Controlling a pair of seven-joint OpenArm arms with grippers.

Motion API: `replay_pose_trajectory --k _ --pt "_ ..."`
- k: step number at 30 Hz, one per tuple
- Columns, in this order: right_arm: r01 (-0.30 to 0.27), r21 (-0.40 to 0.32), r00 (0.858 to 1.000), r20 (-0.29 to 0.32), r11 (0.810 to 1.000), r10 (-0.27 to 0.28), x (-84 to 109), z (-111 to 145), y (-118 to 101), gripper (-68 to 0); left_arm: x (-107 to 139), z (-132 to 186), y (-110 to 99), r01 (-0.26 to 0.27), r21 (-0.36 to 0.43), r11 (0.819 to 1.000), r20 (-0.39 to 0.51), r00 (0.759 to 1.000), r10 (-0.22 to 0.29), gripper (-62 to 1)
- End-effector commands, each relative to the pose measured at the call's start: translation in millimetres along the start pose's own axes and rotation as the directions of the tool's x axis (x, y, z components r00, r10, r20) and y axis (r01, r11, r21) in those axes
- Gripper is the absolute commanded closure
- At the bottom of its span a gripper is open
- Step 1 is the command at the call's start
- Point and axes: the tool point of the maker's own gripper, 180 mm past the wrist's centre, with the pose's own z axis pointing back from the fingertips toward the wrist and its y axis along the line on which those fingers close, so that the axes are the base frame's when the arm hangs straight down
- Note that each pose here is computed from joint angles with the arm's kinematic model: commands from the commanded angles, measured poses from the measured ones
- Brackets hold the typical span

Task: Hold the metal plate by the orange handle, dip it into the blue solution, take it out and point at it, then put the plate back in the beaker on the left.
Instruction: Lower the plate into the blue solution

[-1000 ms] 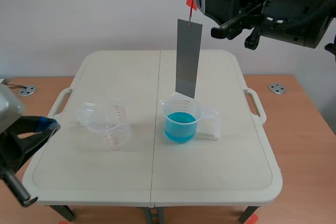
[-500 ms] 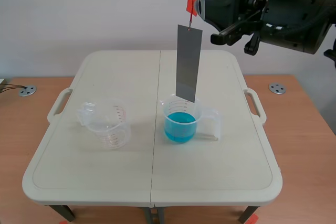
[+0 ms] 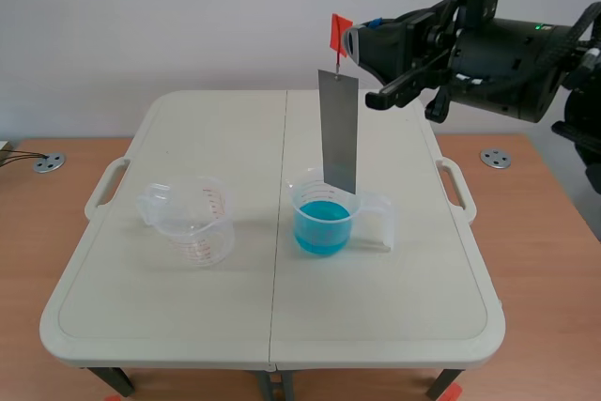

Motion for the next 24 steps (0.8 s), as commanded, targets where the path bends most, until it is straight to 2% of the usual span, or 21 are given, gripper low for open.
replay_pose_trajectory --k 1,7,15,24 --pt "0.003 0.002 0.999 0.032 1.000 -0.003 5.9 -2.8 0.3 -1.3 0.8 0.3 -2.2 -0.015 -0.003 1.000 0.012 1.000 0.015 -1.2" --pt "0.036 -0.017 0.999 0.006 0.999 -0.036 -14.5 -6.9 -3.7 -1.3 -2.0 0.6 -2.1 -0.016 -0.002 1.000 0.004 1.000 0.016 -1.2" --pt "0.048 -0.006 0.998 -0.038 0.999 -0.048 -44.3 -13.5 1.9 -1.3 -1.9 0.6 -2.0 -0.016 -0.003 1.000 0.005 1.000 0.016 -1.2" --pt "0.072 -0.025 0.994 -0.083 0.997 -0.074 -73.8 -12.4 -1.3 -1.3 -1.9 0.6 -2.0 -0.016 -0.003 1.000 0.004 1.000 0.016 -1.2"
